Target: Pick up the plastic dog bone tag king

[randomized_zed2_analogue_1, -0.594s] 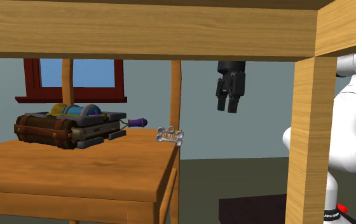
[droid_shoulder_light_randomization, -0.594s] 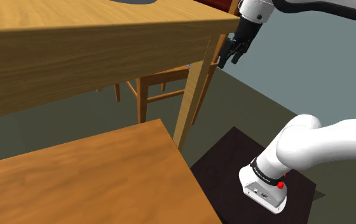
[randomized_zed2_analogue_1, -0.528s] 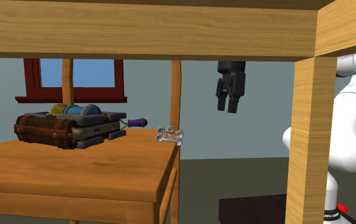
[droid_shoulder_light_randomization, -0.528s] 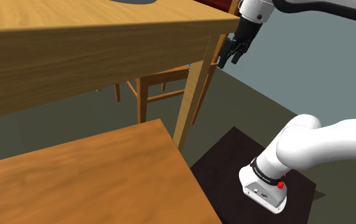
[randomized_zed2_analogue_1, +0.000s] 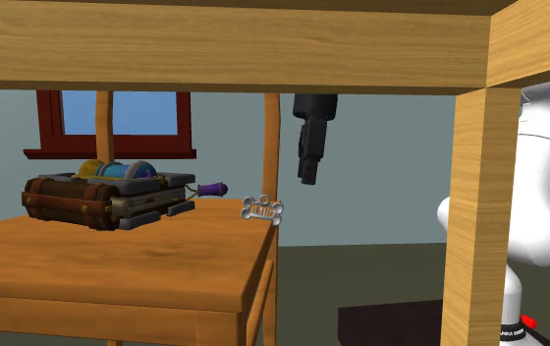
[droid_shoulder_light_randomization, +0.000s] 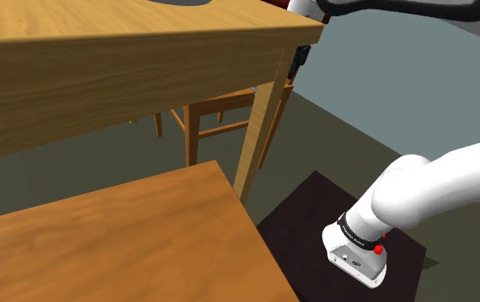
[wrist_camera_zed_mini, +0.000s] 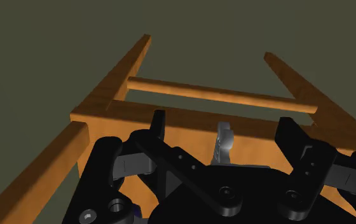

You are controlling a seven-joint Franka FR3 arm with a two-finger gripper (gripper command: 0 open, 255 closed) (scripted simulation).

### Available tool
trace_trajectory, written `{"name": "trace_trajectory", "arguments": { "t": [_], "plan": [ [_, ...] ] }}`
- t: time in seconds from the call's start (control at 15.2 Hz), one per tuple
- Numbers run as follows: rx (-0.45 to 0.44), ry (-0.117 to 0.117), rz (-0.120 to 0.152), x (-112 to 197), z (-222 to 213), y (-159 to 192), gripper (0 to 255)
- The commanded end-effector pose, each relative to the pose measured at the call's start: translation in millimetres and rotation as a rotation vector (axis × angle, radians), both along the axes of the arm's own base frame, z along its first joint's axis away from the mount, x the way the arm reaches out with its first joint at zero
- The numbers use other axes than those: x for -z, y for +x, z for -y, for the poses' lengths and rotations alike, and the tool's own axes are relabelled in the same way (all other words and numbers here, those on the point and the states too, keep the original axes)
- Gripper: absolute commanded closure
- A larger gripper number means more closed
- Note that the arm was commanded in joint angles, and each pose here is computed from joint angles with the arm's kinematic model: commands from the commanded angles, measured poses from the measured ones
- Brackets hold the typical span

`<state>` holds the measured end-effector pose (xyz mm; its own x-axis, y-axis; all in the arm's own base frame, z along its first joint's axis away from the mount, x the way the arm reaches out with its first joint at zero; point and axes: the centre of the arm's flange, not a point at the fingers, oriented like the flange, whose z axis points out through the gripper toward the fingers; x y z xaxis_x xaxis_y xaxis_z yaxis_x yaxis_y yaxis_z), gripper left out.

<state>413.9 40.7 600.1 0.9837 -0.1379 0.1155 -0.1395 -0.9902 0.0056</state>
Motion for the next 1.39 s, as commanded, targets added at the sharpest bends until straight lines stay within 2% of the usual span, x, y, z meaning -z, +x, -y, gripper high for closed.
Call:
{"name": "trace_trajectory", "arguments": {
  "t": [0.0, 0.26, 0.73, 0.92, 0.99, 1.32],
  "plan": [
    [0.024, -0.006, 0.005, 3, -4, 29, 0],
    [0.07, -0.019, 0.012, 9, -10, 79, 0],
    [0.07, -0.019, 0.012, 46, -10, 79, 0],
    [0.07, -0.019, 0.012, 49, -10, 79, 0],
    [0.07, -0.019, 0.012, 49, -10, 79, 255],
    [0.07, -0.019, 0.012, 49, -10, 79, 255]
  ]
}}
